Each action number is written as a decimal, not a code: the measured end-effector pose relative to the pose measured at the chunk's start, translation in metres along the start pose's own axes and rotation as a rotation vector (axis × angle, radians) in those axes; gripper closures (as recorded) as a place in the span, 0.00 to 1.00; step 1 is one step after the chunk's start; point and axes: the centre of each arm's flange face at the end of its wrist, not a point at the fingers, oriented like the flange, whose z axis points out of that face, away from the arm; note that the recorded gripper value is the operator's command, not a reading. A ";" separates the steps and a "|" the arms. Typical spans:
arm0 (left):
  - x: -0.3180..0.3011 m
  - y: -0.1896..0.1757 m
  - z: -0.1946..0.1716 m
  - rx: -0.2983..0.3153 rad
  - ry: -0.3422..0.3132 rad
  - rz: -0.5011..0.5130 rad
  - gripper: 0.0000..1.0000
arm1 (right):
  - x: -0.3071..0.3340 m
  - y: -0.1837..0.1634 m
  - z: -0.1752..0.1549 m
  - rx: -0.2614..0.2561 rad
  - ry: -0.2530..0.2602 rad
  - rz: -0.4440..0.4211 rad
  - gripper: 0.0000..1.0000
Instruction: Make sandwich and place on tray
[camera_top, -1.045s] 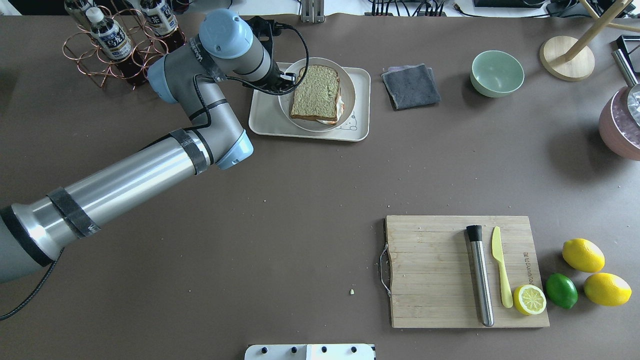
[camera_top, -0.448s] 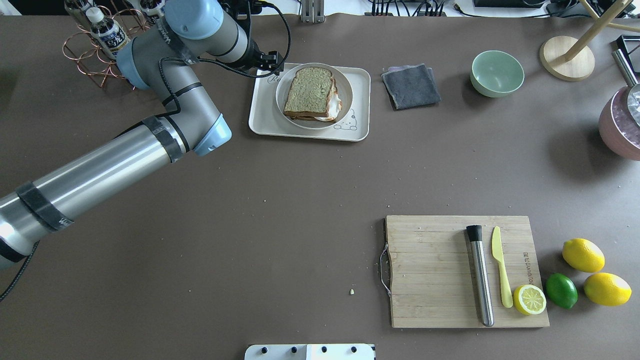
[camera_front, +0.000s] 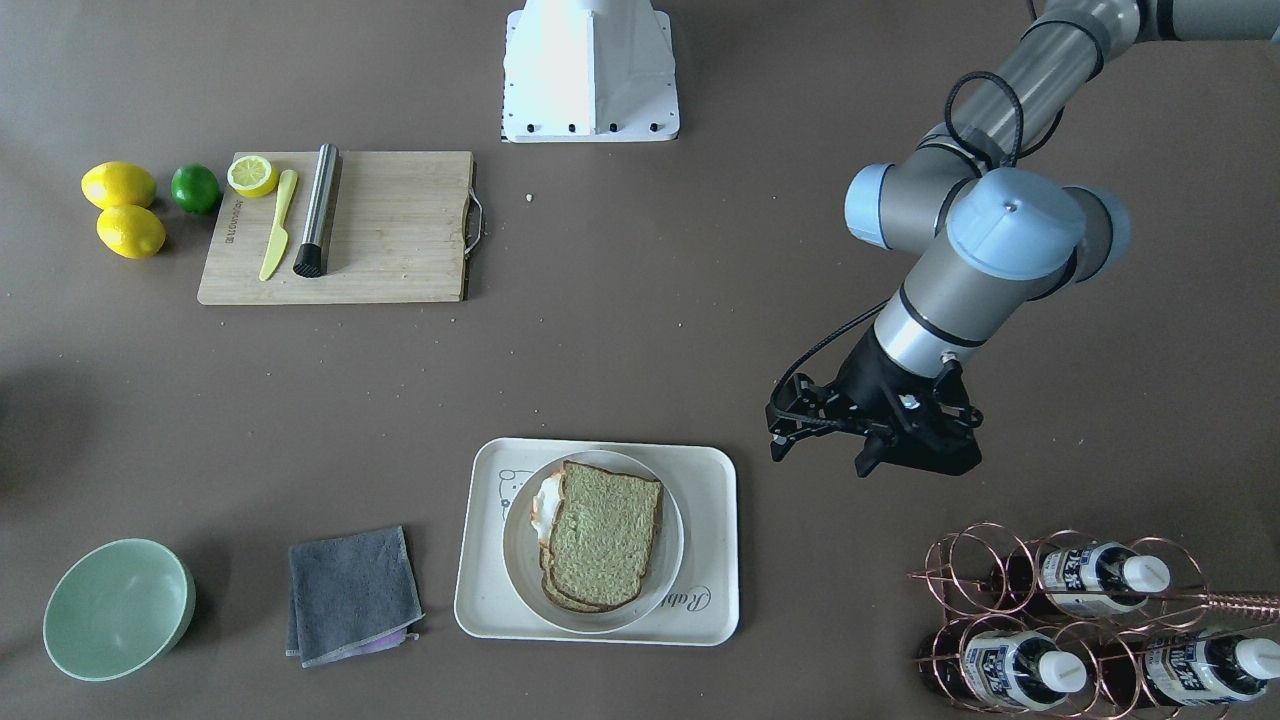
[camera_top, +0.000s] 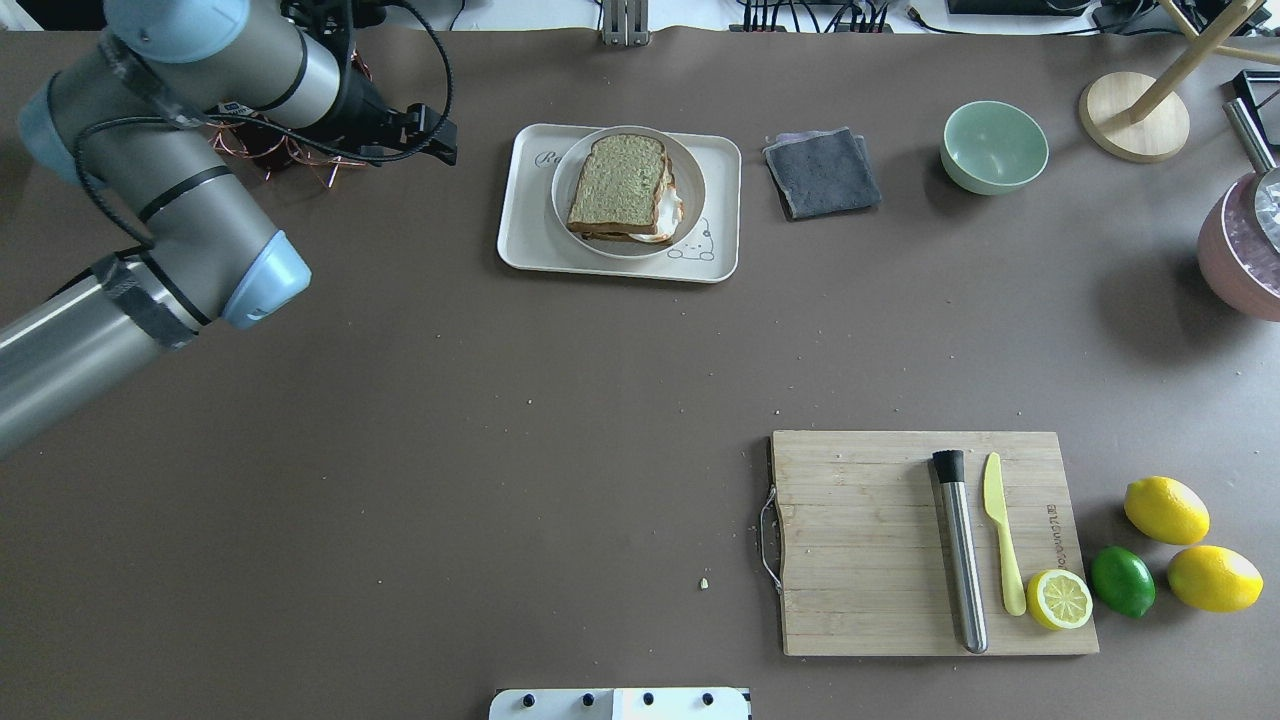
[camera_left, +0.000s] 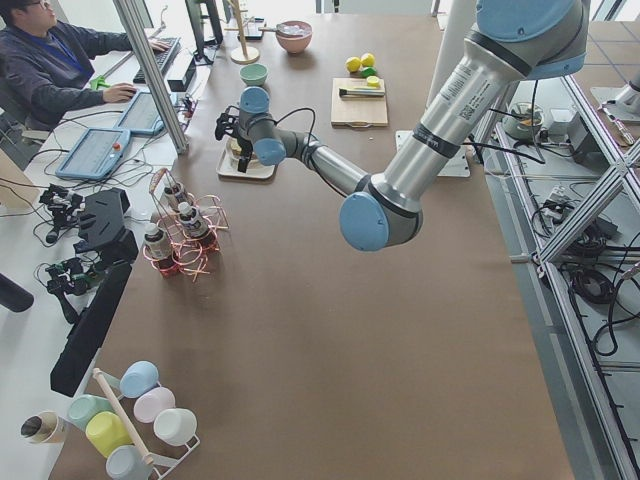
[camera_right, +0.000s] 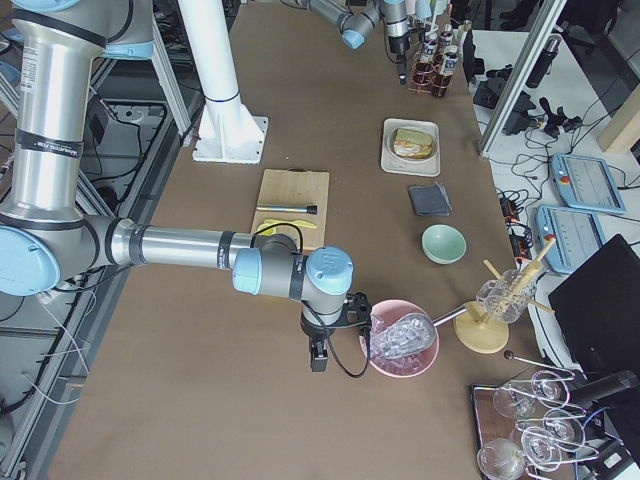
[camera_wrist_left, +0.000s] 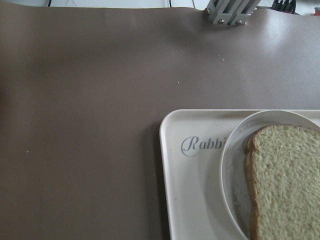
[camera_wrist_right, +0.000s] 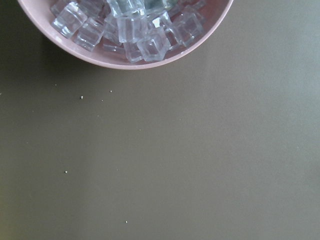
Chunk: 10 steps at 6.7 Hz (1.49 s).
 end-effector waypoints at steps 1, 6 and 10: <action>-0.042 0.018 -0.032 -0.013 0.004 0.027 0.03 | -0.001 -0.002 -0.001 0.003 -0.001 0.002 0.00; -0.252 0.046 -0.165 -0.068 -0.022 0.227 0.03 | -0.002 -0.005 -0.003 0.007 -0.006 0.006 0.00; -0.375 0.073 -0.236 -0.131 -0.120 0.276 0.03 | -0.002 -0.005 -0.003 0.009 -0.007 0.004 0.00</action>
